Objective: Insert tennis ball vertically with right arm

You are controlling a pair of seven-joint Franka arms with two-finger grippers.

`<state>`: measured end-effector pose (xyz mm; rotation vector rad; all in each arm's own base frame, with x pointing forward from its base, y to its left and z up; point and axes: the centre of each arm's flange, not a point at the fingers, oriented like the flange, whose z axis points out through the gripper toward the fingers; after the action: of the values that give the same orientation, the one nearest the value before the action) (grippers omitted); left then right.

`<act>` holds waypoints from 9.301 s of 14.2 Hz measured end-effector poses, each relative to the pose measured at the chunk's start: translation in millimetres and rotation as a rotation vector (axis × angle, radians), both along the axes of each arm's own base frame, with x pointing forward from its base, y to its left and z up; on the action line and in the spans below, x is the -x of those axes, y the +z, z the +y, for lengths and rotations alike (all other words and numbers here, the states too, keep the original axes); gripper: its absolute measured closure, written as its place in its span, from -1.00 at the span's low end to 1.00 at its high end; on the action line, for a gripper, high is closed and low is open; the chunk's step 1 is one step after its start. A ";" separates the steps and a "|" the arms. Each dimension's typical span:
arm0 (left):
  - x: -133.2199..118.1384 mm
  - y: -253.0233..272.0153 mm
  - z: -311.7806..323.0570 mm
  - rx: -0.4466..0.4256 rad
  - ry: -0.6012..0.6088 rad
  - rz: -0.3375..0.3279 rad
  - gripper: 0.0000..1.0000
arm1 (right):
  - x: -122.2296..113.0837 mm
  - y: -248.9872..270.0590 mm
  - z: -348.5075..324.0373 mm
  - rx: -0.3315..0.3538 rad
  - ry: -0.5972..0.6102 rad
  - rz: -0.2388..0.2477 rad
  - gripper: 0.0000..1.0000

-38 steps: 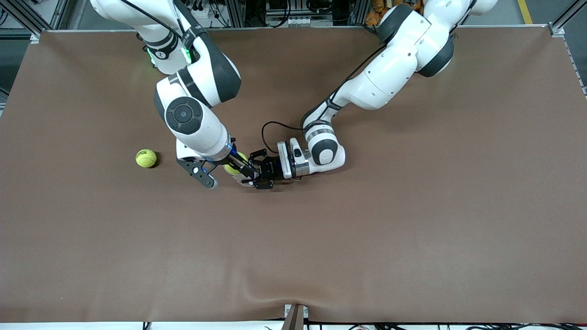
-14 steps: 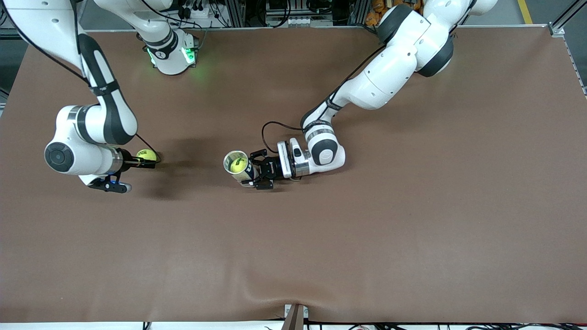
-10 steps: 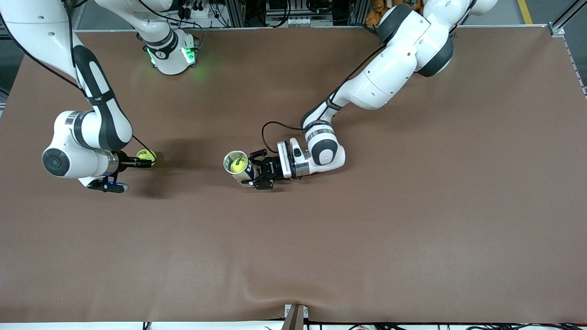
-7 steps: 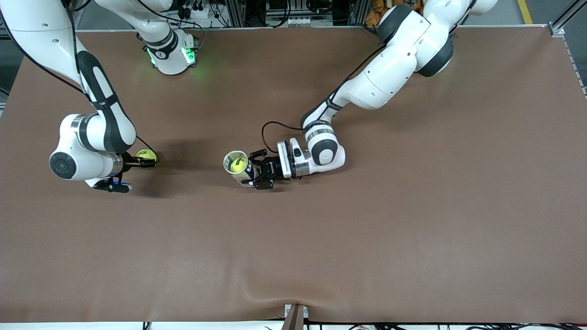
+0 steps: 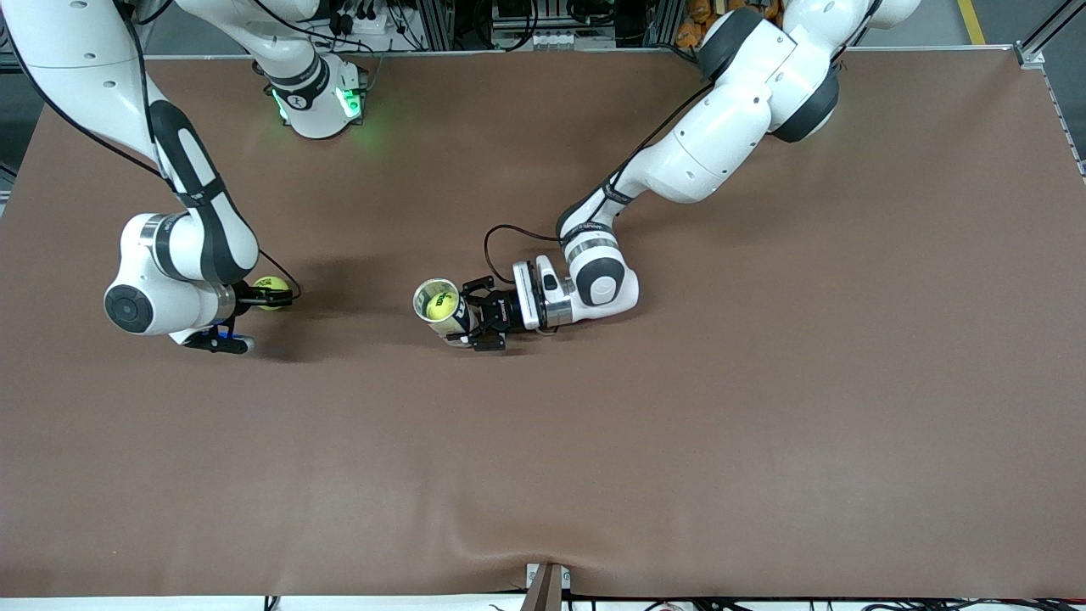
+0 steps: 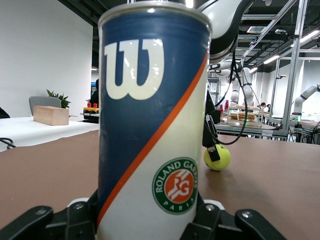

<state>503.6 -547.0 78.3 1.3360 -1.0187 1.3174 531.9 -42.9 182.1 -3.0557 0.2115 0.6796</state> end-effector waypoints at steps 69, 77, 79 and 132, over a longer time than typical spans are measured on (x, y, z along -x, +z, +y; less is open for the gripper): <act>14.3 16.9 46.7 -0.043 0.009 0.076 -1.00 | -103.1 270.8 242.1 -0.008 -0.155 -0.275 -1.00; 26.1 30.2 110.0 -0.119 -0.036 0.113 -1.00 | -91.8 302.8 178.2 -0.027 -0.062 -0.274 -1.00; 14.2 31.8 129.4 -0.153 -0.090 0.099 -1.00 | -84.1 313.5 137.0 -0.039 -0.034 -0.284 -1.00; -57.2 574.6 523.7 -1.216 0.716 1.295 -1.00 | -8.5 455.7 31.3 0.008 0.059 -0.386 -1.00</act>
<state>560.8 -23.3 652.9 3.0066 -0.2623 -0.1866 540.4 -11.6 637.8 -3.1291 0.1187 0.0793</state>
